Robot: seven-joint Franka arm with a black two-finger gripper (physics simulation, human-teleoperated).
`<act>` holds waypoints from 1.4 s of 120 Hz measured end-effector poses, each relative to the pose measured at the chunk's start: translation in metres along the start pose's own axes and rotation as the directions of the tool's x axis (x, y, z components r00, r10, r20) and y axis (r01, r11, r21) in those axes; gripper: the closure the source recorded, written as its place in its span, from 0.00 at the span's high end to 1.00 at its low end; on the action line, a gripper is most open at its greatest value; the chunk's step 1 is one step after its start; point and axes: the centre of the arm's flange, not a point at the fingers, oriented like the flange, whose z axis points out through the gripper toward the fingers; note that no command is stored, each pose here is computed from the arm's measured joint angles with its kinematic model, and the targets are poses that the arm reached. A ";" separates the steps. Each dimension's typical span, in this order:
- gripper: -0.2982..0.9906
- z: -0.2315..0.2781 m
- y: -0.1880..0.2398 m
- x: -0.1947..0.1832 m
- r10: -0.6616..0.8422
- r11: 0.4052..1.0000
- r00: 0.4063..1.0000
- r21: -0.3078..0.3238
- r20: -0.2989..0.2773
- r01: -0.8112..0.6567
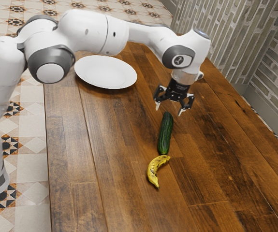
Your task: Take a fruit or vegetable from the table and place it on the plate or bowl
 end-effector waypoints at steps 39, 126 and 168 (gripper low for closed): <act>0.77 0.024 0.002 -0.032 -0.017 1.000 1.000 0.009 0.012 0.017; 0.70 0.061 0.014 -0.043 -0.040 0.999 0.999 0.005 0.016 0.040; 0.52 0.076 0.018 -0.043 -0.050 0.999 0.998 0.017 0.033 0.050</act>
